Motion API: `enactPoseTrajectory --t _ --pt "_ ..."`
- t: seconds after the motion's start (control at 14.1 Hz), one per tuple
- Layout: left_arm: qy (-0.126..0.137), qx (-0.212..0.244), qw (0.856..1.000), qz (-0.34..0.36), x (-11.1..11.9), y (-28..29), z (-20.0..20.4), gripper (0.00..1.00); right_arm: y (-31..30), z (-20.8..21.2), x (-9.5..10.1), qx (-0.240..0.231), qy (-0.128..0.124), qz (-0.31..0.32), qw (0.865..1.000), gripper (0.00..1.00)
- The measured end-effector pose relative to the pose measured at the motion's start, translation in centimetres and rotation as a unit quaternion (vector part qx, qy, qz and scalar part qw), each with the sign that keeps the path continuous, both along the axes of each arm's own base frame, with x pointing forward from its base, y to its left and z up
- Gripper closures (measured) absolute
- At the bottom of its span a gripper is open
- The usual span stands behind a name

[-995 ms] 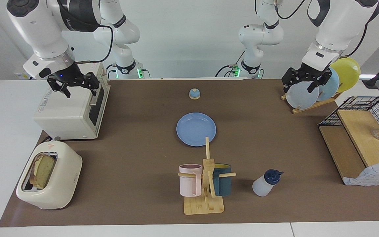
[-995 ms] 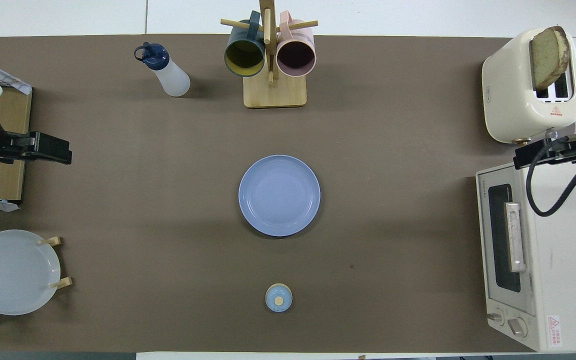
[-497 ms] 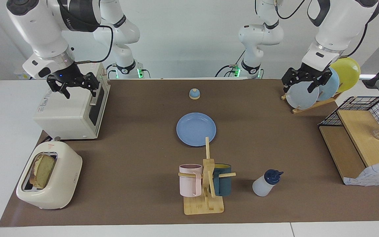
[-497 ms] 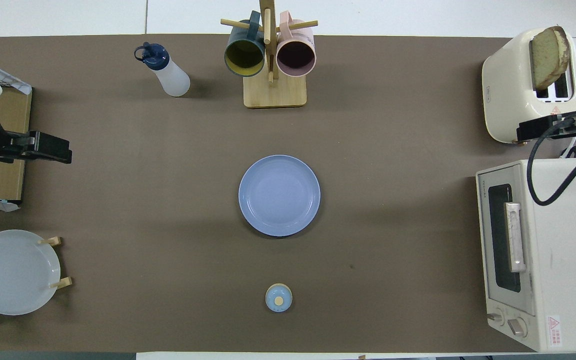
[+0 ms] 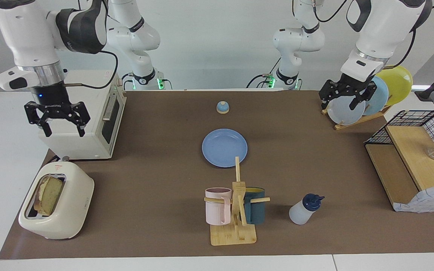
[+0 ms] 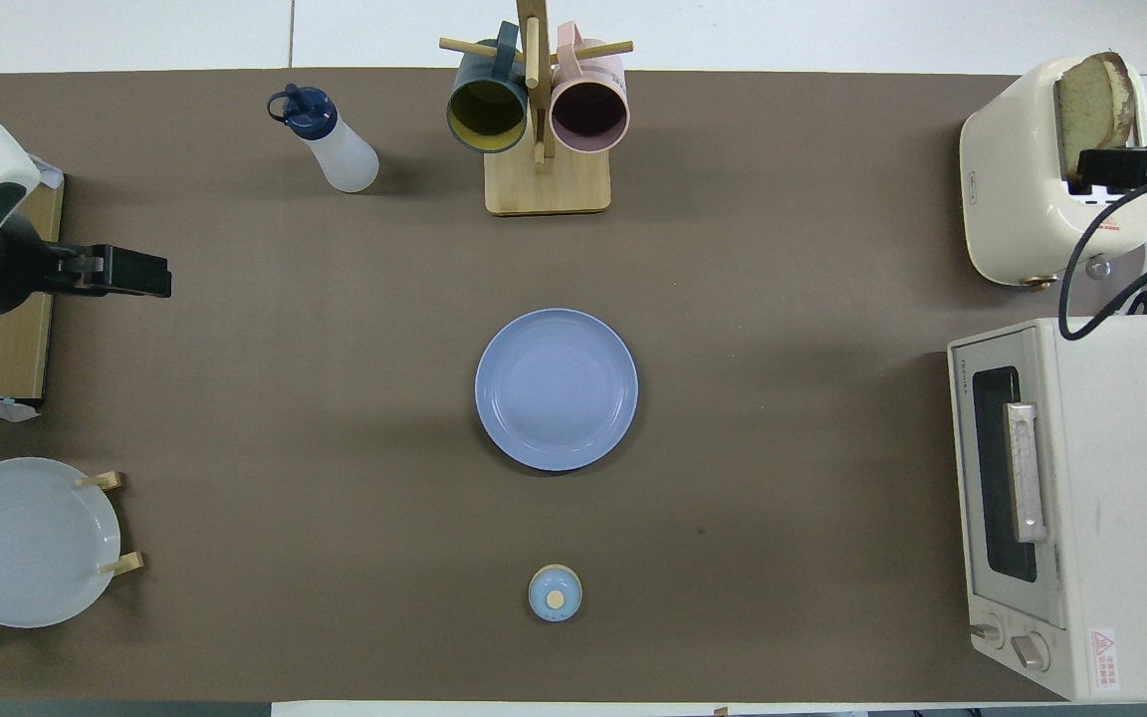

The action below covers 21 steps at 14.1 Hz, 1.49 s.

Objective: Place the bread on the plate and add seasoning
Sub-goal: 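Reach the left gripper toward the bottle while the right gripper reaches the toaster, then grasp the bottle with the left gripper while the right gripper pulls bread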

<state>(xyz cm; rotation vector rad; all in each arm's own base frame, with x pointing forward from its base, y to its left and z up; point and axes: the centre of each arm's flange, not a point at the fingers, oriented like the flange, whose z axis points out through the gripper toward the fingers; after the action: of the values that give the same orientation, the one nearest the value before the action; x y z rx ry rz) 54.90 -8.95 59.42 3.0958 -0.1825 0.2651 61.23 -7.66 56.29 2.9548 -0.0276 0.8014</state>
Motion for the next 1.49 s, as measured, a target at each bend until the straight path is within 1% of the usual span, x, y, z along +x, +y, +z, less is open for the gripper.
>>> enactPoseTrajectory --t 0.07,0.14,0.28,0.43,0.5,0.57,0.71,0.92,0.99,1.14,1.21,1.28,1.35,1.42,1.49 --pt "-0.016 -0.003 1.0 -0.003 -0.1 -0.3 -1.4 0.0 -0.9 -1.7 0.9 -0.004 -0.019 -0.004 1.0 0.0" --pt "-0.022 -0.004 1.0 -0.01 -0.4 -1.2 -2.8 0.0 -1.5 -3.4 1.9 -0.008 -0.028 -0.003 1.0 0.0" --pt "-0.029 -0.006 0.999 -0.035 -1.1 -3.9 -5.7 0.0 -2.2 -5.9 3.5 -0.023 -0.034 0.012 0.999 0.0" --pt "-0.052 -0.008 0.997 -0.054 -1.5 -6.0 -8.3 0.0 -3.6 -7.4 4.5 -0.048 -0.041 0.037 0.997 0.0" --pt "-0.062 -0.001 0.996 -0.066 -1.6 -6.8 -10.0 0.0 -4.2 -7.8 5.0 -0.056 -0.043 0.044 0.997 0.0" --pt "-0.07 0.01 0.995 -0.07 -1.5 -7.6 -11.7 0.0 -4.5 -8.1 5.5 -0.06 -0.044 0.047 0.996 0.0" --pt "-0.089 0.02 0.995 -0.048 -1.0 -9.5 -14.7 0.0 -4.3 -8.1 6.1 -0.06 -0.047 0.049 0.996 0.05" --pt "-0.133 0.001 0.991 -0.023 0.2 -12.1 -18.9 0.0 -4.3 -8.1 6.2 -0.049 -0.05 0.041 0.997 0.41" --pt "-0.144 -0.011 0.989 -0.013 0.6 -12.4 -20.1 0.0 -4.3 -8.1 6.2 -0.037 -0.053 0.031 0.997 0.54" --pt "-0.17 -0.041 0.984 0.014 1.4 -12.6 -21.7 0.0 -4.2 -8.2 6.2 -0.006 -0.056 0.009 0.998 0.73" --pt "-0.183 -0.054 0.981 0.022 1.8 -12.5 -22.6 0.0 -4.2 -8.2 6.2 0.012 -0.05 0.0 0.999 0.82" --pt "-0.192 -0.061 0.979 0.029 2.2 -12.2 -23.5 0.0 -4.2 -8.0 6.2 0.032 -0.034 -0.006 0.999 0.91" --pt "-0.196 -0.063 0.978 0.034 2.6 -11.6 -24.3 0.0 -4.2 -7.1 6.3 0.048 -0.014 -0.007 0.999 0.92" --pt "-0.197 -0.061 0.978 0.039 3.1 -10.9 -25.1 0.0 -4.1 -5.3 6.5 0.059 0.011 -0.003 0.998 0.92" --pt "-0.196 -0.058 0.978 0.042 3.5 -10.6 -25.8 0.0 -4.0 -3.3 6.6 0.063 0.024 0.004 0.998 0.92"
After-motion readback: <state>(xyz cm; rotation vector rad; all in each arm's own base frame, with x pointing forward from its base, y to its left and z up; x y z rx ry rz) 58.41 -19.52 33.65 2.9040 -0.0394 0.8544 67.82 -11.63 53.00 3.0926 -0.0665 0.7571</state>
